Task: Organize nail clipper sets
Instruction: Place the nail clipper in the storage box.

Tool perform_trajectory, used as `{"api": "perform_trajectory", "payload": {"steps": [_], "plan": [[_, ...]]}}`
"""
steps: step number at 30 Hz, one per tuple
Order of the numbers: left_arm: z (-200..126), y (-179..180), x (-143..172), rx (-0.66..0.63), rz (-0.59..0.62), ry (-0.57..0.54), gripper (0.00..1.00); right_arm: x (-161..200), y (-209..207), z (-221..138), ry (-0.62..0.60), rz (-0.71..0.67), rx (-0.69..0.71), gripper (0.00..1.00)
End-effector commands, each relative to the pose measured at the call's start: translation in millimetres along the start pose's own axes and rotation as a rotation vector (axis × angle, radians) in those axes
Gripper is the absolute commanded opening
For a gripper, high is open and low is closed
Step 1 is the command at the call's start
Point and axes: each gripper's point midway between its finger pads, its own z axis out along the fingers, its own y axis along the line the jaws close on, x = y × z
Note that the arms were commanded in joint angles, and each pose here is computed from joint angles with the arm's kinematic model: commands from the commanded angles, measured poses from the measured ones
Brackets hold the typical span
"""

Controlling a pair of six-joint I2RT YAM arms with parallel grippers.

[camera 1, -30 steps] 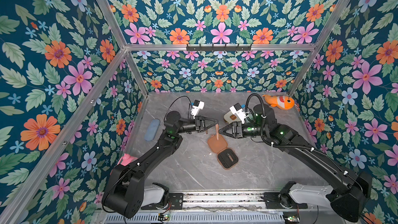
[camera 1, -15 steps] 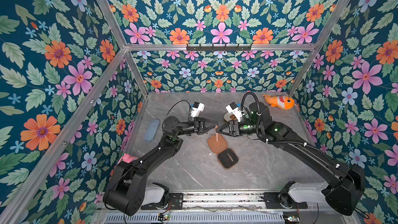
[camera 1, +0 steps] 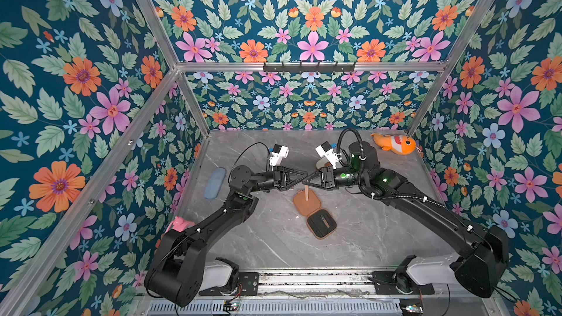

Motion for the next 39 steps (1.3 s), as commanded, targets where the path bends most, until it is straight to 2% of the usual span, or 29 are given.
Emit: {"api": "perform_trajectory", "payload": {"steps": [1,3,4,6,7,9,11,13,16,17,22,27,30,39], "plan": [[-0.3,-6.0,3.8,0.018,0.04,0.016,0.09,-6.9,13.5,0.2,-0.013,-0.031,-0.053,0.25],[-0.3,-5.6,3.3,0.017,0.038,0.013,0.14,-6.7,15.5,0.2,-0.01,-0.029,-0.064,0.2],[-0.2,-5.6,2.9,0.015,0.036,0.011,0.24,-6.3,17.0,0.3,-0.006,-0.03,-0.071,0.17],[-0.5,-3.6,0.3,0.002,0.037,0.0,0.52,-4.9,17.5,-0.4,-0.002,-0.03,-0.072,0.15],[-1.1,1.6,-2.6,-0.024,0.036,-0.011,0.61,-3.2,15.4,-1.1,0.001,-0.029,-0.06,0.15],[-5.2,16.4,-11.1,-0.11,0.037,-0.041,0.68,1.5,6.0,-2.5,0.006,-0.027,-0.014,0.15],[-16.5,41.0,-22.1,-0.244,0.019,-0.093,0.68,7.5,-9.6,-5.4,0.01,-0.028,0.062,0.14],[-37.1,76.5,-31.0,-0.443,-0.016,-0.141,0.67,16.1,-33.6,-10.7,0.01,-0.024,0.175,0.13],[-67.4,126.7,-28.1,-0.729,-0.054,-0.155,0.65,29.3,-75.0,-21.6,0.014,-0.024,0.363,0.13],[-73.4,139.6,-25.5,-0.776,-0.071,-0.156,0.64,32.7,-88.7,-25.6,0.016,-0.029,0.425,0.13],[-78.4,183.4,-7.5,-0.854,-0.132,-0.128,0.59,56.0,-151.3,-45.5,0.031,-0.044,0.694,0.13],[-65.2,206.1,1.0,-0.884,-0.147,-0.098,0.57,74.9,-187.3,-48.2,0.068,-0.095,0.863,0.12],[-52.1,217.9,2.1,-0.881,-0.15,-0.078,0.55,82.1,-198.7,-42.9,0.088,-0.127,0.907,0.11],[-31.6,247.7,1.8,-0.883,-0.171,-0.05,0.51,90.4,-211.4,-17.3,0.116,-0.175,0.899,0.11]]}}
